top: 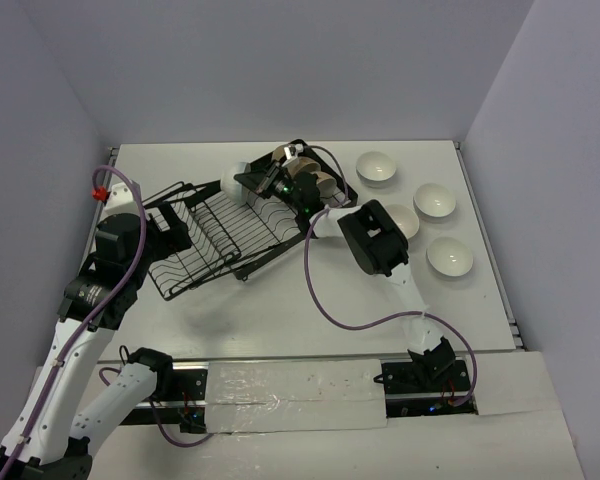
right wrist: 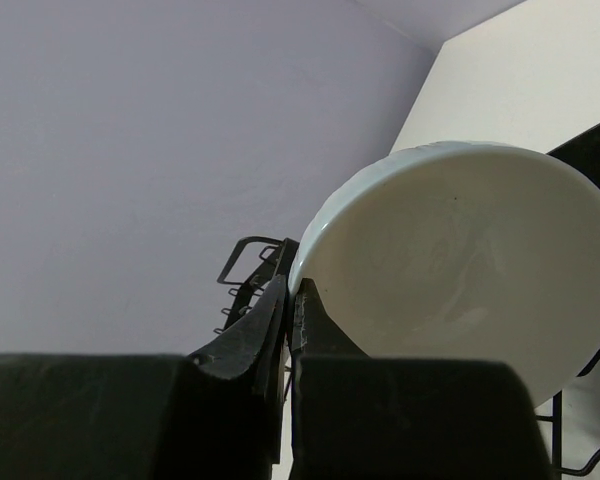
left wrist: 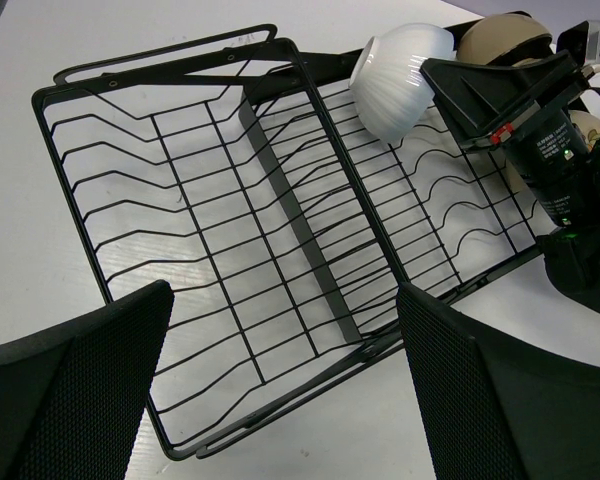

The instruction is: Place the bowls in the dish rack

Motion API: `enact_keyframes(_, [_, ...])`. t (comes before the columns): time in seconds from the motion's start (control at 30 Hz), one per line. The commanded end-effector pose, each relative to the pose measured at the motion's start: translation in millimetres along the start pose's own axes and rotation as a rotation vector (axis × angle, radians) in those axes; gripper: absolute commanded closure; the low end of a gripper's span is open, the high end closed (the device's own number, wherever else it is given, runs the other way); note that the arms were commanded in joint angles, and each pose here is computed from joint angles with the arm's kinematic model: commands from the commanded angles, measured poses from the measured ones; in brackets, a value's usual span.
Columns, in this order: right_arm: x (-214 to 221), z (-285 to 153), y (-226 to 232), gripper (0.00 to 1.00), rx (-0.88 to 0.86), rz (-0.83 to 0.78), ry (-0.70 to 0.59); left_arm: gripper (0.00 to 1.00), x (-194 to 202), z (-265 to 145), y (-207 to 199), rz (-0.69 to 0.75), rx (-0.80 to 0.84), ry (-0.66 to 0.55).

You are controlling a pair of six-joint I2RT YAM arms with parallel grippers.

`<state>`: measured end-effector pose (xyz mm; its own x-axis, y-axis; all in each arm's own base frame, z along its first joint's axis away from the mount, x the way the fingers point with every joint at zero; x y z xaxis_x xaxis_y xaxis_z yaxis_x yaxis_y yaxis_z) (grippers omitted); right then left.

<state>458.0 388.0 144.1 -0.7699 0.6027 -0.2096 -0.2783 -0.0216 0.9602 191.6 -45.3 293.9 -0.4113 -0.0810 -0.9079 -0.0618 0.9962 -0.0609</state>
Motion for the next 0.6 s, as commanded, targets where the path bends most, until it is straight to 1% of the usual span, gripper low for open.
enact_keyframes(0.0, [-3.7,-1.9,25.7,1.0,-0.14,-0.033,-0.019,0.01,-1.7,0.7,-2.9,-0.006,0.018,-0.009])
enact_keyframes(0.33, [-3.3,-0.5,11.6,1.0,-0.127,0.01,-0.014,0.01,-4.4,-1.5,-2.8,-0.004,0.02,-0.013])
enact_keyframes(0.57, [-13.5,-4.0,16.4,1.0,-0.178,0.035,-0.075,0.01,-5.2,-2.8,-2.3,-0.004,0.019,-0.016])
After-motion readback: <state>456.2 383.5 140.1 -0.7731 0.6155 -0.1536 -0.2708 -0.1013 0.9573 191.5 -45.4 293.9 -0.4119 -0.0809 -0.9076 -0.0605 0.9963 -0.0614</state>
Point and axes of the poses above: each gripper's point midway between its finger pads, its own z axis out along the fingers, its own y axis along the line the jaws close on, x = y × z, the point moved 7 cm from there along -z, back along the fingers, and after that the axes turned 13 degrees about z, right-handed, at the moved point
